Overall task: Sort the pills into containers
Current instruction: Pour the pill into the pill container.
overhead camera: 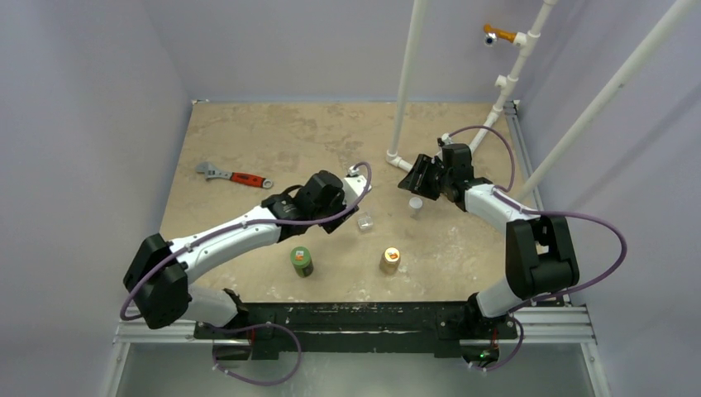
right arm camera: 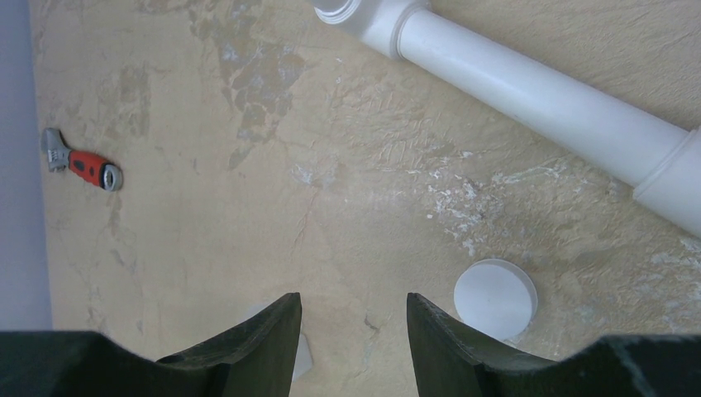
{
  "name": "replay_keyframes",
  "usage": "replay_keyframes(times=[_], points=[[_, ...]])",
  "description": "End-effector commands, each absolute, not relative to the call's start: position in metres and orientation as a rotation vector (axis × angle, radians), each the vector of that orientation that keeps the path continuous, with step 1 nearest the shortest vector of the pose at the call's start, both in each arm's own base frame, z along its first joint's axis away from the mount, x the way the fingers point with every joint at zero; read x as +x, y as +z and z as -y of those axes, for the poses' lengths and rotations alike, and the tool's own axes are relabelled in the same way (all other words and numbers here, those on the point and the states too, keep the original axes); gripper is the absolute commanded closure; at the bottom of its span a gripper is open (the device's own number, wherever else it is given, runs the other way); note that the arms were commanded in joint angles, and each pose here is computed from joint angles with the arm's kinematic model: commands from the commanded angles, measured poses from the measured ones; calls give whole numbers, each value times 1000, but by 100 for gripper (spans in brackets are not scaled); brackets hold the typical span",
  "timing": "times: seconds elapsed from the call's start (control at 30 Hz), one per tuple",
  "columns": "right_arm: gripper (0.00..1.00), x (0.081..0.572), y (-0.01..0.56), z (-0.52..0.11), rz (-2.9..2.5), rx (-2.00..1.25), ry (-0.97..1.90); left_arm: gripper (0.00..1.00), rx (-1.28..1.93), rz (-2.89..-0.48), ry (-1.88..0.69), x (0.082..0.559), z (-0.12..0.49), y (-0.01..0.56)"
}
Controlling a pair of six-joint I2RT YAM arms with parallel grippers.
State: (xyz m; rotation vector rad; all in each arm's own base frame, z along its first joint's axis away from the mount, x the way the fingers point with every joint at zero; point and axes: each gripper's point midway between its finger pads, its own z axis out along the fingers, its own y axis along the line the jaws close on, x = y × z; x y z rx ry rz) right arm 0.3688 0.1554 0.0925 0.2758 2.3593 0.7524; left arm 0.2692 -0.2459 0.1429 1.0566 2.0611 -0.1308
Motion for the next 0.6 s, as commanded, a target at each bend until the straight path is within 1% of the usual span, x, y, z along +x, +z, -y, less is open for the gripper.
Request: replay_keyframes(times=[0.0,0.2,0.57], points=[[50,374,103,-160,-2324,226,772,100,1179,-2009,-156,274,264,137],[50,374,106,-159,-2316,222,766,100,1323,-2065,-224,267,280,110],[50,373,108,-160,-2311,213,771,100,1406,-2164,-249,272,278,88]])
